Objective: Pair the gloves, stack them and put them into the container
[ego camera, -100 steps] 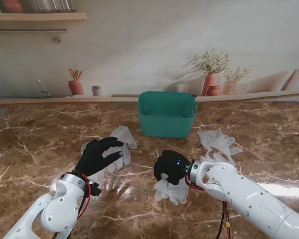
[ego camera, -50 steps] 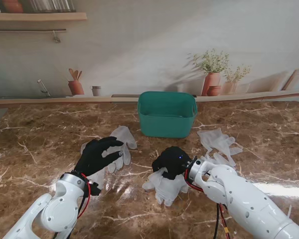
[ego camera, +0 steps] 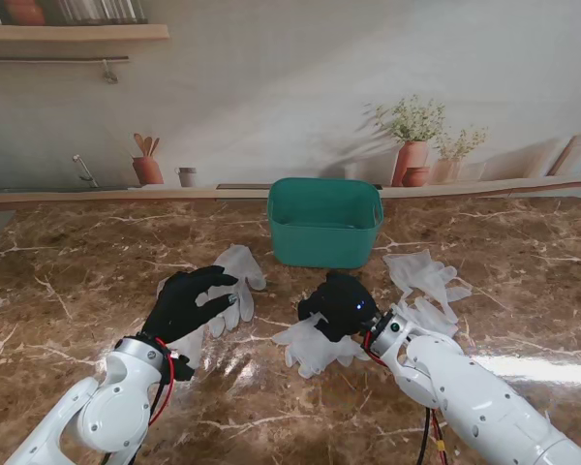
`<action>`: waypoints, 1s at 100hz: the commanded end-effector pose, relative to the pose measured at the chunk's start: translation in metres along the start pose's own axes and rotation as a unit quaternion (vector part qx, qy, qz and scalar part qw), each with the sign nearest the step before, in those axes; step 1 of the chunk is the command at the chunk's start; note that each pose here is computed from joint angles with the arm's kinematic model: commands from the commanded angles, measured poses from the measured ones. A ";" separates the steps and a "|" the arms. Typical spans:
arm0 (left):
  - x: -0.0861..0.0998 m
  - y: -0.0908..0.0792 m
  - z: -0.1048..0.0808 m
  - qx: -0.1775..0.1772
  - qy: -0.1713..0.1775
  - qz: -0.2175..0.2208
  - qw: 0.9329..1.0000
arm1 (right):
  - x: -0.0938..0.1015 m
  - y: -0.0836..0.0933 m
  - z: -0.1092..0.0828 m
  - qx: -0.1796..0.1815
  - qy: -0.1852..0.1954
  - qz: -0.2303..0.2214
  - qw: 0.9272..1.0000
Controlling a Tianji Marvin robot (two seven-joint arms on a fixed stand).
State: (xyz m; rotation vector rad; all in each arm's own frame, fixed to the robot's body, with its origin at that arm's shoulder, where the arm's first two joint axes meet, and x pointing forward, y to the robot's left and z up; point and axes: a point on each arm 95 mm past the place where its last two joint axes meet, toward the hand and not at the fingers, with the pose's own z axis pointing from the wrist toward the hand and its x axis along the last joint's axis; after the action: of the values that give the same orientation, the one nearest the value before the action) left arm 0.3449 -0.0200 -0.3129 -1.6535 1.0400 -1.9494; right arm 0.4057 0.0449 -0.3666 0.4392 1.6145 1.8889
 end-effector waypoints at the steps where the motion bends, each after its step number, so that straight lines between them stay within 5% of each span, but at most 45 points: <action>1: 0.000 0.003 -0.002 -0.002 -0.001 -0.004 1.000 | 0.007 -0.014 -0.021 0.027 -0.002 -0.004 1.000; 24: 0.001 0.004 -0.001 -0.003 0.003 -0.003 1.000 | 0.016 -0.020 -0.050 0.046 0.001 -0.025 0.999; 56: 0.002 0.005 0.001 -0.004 0.007 -0.003 1.000 | 0.020 -0.019 -0.078 0.115 -0.025 0.013 0.993; 73: 0.003 0.005 0.001 -0.004 0.008 -0.003 1.000 | 0.022 -0.013 -0.080 0.182 -0.019 0.053 0.982; 100: 0.003 0.005 0.002 -0.004 0.010 -0.005 1.000 | 0.022 -0.023 -0.071 0.198 -0.030 0.053 0.978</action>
State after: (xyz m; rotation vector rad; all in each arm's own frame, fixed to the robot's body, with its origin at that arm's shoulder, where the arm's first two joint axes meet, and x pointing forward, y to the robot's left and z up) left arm 0.3463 -0.0245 -0.3122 -1.6419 1.0502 -1.9724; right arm 0.3502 0.0070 -0.3949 0.7212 1.9543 1.6393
